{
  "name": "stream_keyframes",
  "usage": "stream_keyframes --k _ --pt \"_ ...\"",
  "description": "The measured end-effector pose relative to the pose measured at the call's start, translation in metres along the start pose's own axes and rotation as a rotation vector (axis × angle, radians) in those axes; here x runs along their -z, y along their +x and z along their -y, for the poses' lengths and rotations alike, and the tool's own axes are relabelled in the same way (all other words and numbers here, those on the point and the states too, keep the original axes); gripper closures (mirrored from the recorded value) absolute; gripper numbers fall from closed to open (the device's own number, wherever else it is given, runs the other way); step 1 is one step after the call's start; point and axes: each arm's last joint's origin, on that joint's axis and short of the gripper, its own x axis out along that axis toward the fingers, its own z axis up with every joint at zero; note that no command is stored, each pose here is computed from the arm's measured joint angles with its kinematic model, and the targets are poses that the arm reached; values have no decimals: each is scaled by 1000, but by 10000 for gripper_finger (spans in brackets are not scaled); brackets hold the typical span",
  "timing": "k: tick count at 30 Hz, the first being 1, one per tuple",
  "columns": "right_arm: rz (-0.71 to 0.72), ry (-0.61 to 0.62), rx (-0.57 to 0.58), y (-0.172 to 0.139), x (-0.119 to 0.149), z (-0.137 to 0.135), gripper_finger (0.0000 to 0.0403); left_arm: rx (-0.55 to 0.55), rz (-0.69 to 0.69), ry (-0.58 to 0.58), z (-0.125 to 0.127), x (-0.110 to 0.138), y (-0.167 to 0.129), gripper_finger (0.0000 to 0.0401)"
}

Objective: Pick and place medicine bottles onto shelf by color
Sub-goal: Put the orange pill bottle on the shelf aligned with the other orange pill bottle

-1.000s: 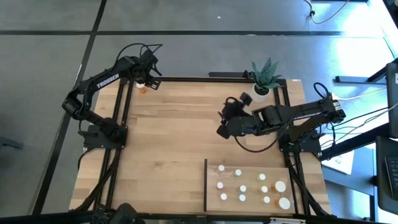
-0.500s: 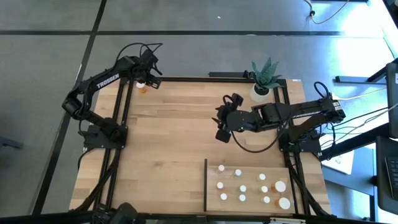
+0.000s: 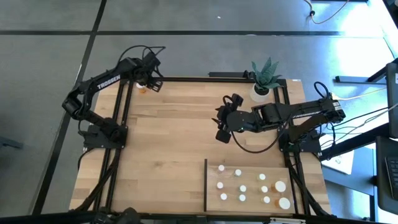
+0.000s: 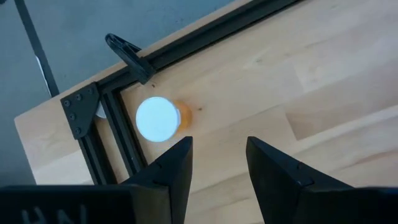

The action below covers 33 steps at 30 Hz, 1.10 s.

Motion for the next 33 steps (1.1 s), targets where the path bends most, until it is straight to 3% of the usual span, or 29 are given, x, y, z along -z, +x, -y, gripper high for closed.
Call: stream_keyframes --k 10,22,33 --pt "0 0 0 0 0 0 212 -11 -3 1 1 1 0 240" --pt "0 -1 0 0 0 0 212 -25 -8 -57 -4 7 26 109" --pt "0 -1 0 0 0 0 212 -57 -59 -225 -8 25 52 92"
